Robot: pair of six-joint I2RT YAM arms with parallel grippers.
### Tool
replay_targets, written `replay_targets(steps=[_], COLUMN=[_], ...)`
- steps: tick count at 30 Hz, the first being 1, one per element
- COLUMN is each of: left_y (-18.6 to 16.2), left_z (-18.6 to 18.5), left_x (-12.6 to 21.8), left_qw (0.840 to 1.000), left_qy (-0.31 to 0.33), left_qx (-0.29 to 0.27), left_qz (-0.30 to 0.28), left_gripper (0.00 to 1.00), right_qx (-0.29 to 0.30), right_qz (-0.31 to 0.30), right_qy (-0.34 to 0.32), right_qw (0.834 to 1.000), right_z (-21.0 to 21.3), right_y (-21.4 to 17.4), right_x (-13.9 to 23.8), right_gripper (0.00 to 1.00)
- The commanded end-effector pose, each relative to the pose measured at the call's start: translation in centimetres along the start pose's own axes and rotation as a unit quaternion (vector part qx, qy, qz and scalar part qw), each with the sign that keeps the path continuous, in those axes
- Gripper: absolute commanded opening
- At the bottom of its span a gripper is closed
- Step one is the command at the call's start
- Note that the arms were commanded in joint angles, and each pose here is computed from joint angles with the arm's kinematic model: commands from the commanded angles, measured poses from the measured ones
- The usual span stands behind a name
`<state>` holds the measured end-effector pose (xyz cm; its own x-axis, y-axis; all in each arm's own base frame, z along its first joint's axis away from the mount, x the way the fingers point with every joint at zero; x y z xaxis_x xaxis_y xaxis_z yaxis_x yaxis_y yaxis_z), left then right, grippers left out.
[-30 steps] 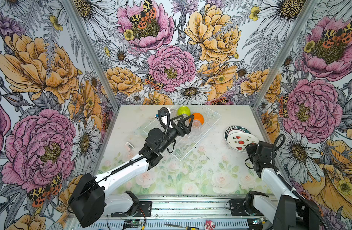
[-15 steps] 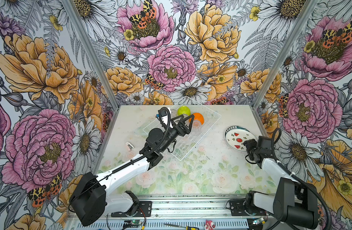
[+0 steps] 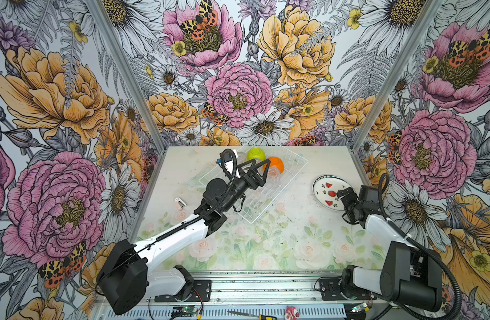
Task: Unload the mixed dishes from the dish rack
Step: 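Lower the watermelon-print plate flat onto the banded plate and open the right gripper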
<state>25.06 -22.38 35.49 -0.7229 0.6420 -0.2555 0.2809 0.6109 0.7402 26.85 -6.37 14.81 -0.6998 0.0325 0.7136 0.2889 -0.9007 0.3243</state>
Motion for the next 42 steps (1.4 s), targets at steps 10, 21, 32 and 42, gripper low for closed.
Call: replay_targets(steps=[10, 21, 32, 42], left_y=[0.9, 1.2, 2.7, 0.3], left_z=[0.8, 1.9, 3.5, 7.7], left_x=[1.3, 2.0, 5.5, 4.6], left_qw=[1.0, 0.999, 0.961, 0.898], left_qy=[0.009, 0.036, 0.191, 0.313], left_qx=[-0.009, -0.03, -0.18, -0.233], left_qz=[-0.014, 0.009, 0.088, 0.202], left_gripper=[0.99, 0.99, 0.99, 0.99], right_qx=[0.025, 0.064, 0.14, 0.175], right_qz=[-0.003, -0.011, -0.044, -0.031], right_qy=[0.007, -0.001, 0.045, 0.112], right_qw=[1.0, 0.998, 0.988, 0.978], right_z=[1.5, 2.2, 3.4, 3.7], right_y=[1.8, 2.9, 3.4, 1.7], right_x=[-0.7, -1.5, 1.7, 4.2], right_gripper=[0.99, 0.99, 0.99, 0.99])
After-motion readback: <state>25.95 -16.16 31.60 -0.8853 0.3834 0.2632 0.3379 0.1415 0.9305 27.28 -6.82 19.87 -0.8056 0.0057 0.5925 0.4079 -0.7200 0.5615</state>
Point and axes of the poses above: each gripper's point midway between its finger pads, its own x axis back along the fingers, its own z axis along the line the jaws close on, y = z × x, the point moved 9 cm from there along x, back along the fingers, and after that the axes turned 2 degrees about -x, right-handed, at the moved point
